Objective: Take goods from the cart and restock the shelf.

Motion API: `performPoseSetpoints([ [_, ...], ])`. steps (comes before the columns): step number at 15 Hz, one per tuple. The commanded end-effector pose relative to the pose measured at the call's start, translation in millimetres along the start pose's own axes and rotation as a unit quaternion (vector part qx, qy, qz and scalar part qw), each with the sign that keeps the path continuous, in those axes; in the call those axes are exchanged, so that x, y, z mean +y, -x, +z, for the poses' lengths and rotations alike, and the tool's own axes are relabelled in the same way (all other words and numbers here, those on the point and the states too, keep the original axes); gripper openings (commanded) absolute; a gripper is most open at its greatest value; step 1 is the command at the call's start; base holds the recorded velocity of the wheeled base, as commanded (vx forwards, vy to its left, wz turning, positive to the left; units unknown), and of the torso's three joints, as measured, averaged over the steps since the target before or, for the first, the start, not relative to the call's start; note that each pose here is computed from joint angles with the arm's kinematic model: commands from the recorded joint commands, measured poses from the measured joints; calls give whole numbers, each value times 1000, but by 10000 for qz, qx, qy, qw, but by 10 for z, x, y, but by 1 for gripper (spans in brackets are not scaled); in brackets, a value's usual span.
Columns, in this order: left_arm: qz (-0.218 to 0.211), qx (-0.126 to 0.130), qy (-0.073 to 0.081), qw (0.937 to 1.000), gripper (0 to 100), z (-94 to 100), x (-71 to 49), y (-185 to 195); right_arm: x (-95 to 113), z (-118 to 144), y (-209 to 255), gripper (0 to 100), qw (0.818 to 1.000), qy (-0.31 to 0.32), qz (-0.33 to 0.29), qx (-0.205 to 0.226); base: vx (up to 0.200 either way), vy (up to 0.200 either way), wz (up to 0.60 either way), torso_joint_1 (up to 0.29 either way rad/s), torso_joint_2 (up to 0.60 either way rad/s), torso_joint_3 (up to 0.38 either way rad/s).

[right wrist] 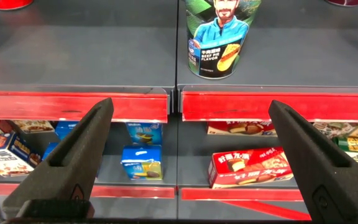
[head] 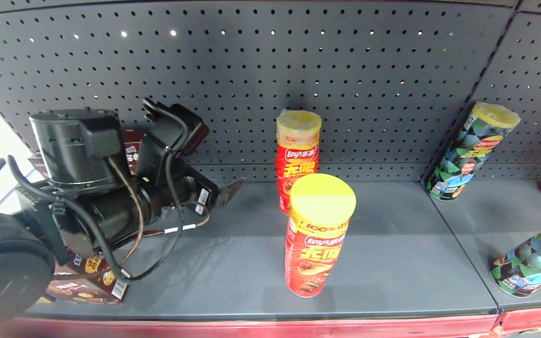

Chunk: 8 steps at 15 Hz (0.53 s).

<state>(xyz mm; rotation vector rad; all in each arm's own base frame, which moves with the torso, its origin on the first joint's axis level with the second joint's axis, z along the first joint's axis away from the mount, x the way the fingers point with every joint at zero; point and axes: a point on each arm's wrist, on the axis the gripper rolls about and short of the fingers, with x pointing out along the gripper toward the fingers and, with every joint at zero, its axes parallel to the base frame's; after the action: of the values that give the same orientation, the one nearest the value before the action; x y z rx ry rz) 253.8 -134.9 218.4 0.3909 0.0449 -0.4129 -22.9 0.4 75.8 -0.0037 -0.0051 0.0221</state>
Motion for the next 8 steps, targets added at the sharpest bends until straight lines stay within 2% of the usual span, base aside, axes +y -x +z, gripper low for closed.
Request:
performPoseSetpoints([
  [1,34,1,10,10000,100,-48,11,113,-1,1,-1,100,10000,-18,-11,3,0,0,0,0,0,0],
  [2,26,23,7,10000,100,-74,5,154,-5,7,-1,100,9996,-256,-102,-30,0,0,0,0,0,0],
  [4,7,31,20,10000,100,-85,-1,179,-7,9,-1,100,9995,-279,-140,-39,0,0,0,0,0,0],
  [6,-11,-8,121,9999,100,-63,2,218,-11,64,10,100,9990,-333,-228,-196,0,0,0,0,0,0],
  [7,-22,21,149,9999,100,-85,-3,253,-16,575,82,100,9956,-426,-380,-748,0,0,0,0,0,0],
  [8,-11,58,149,9999,100,-119,-1,272,-27,1036,-116,100,9971,-525,-408,-362,0,0,0,0,0,0],
])
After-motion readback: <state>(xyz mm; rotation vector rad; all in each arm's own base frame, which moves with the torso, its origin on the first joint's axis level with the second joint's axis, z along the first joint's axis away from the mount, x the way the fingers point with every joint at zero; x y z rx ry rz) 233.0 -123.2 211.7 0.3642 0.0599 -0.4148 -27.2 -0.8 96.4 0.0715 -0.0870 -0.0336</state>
